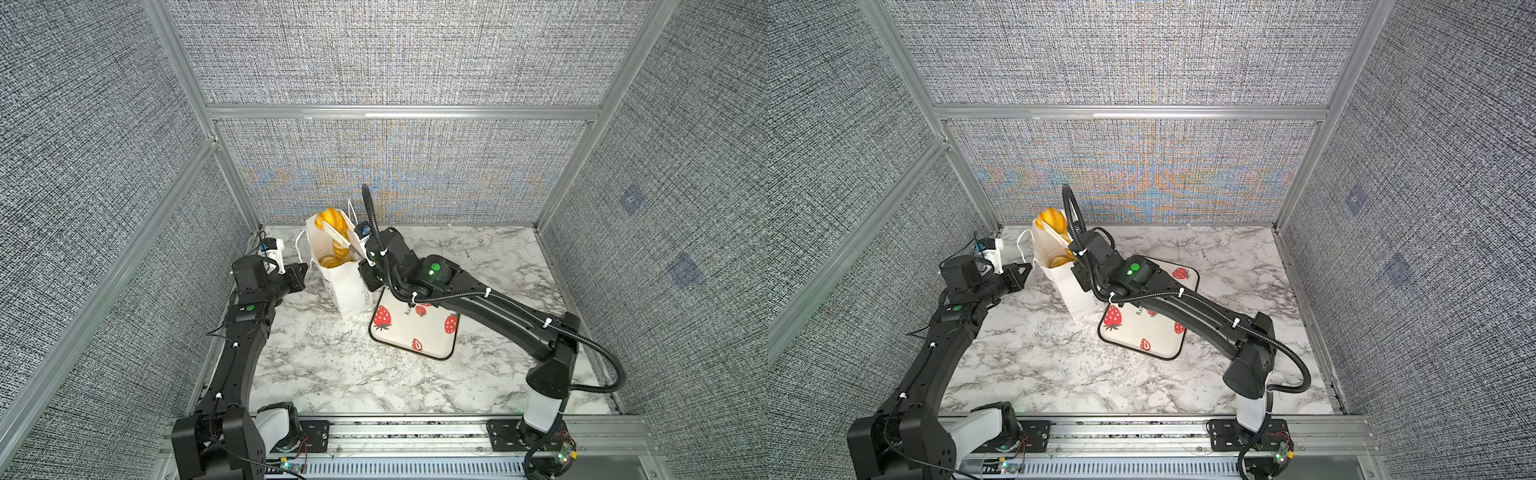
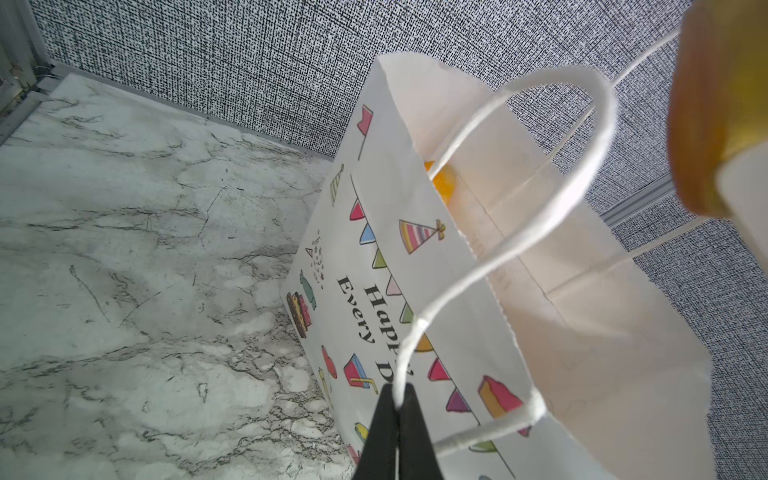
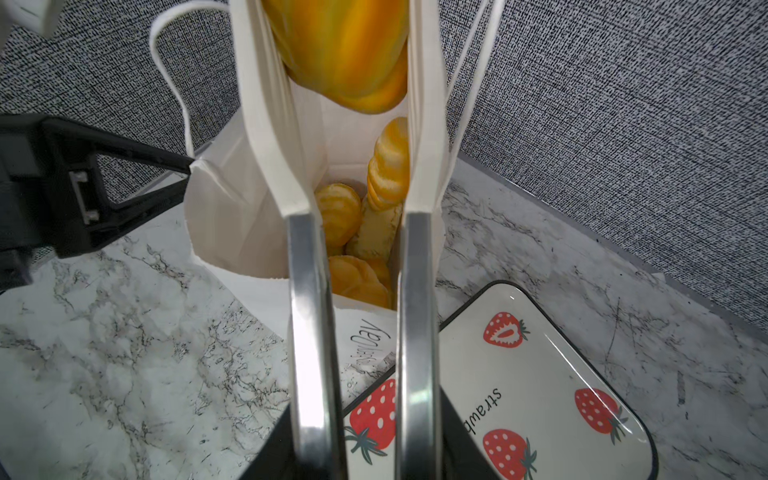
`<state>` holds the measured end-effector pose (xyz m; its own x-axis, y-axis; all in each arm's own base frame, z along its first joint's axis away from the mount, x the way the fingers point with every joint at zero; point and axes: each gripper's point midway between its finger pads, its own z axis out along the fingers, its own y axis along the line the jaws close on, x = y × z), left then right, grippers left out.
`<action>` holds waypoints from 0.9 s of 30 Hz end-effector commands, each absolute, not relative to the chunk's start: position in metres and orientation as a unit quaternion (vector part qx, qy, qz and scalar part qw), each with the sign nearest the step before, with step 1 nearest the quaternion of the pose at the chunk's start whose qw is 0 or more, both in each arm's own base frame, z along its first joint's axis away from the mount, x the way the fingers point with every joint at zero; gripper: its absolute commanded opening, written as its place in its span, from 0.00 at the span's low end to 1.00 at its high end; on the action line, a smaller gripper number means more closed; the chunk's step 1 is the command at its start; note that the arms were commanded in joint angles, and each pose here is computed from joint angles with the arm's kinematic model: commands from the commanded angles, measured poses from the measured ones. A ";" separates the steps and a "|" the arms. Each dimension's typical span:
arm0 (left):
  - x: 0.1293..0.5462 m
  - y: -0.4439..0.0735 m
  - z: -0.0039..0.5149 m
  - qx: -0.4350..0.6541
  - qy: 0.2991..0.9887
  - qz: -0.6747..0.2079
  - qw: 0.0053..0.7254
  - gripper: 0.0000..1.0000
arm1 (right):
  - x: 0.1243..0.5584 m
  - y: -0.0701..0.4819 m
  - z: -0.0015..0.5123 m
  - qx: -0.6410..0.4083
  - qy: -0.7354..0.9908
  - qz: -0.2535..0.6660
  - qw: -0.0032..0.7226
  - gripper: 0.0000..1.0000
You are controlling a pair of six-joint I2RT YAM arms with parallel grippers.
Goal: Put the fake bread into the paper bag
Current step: 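Lower the roll into the bag and open the tongs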
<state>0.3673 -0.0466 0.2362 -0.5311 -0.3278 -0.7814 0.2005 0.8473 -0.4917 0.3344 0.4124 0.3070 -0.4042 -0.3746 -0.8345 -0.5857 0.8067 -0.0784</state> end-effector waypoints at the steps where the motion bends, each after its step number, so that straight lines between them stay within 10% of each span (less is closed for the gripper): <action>1: 0.367 -0.046 0.239 -0.035 0.829 -0.272 0.487 0.00 | 0.334 0.420 0.309 -0.298 0.828 0.123 0.459 0.36; 27: 0.367 -0.046 0.239 -0.035 0.829 -0.272 0.487 0.00 | 0.355 0.423 0.301 -0.307 0.834 0.121 0.442 0.55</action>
<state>0.3669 -0.0465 0.2373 -0.5283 -0.3274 -0.7834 0.2013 0.8481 -0.4901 0.3536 0.4233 0.2952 -0.4308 -0.4187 -0.7994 -0.6248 0.7776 -0.0706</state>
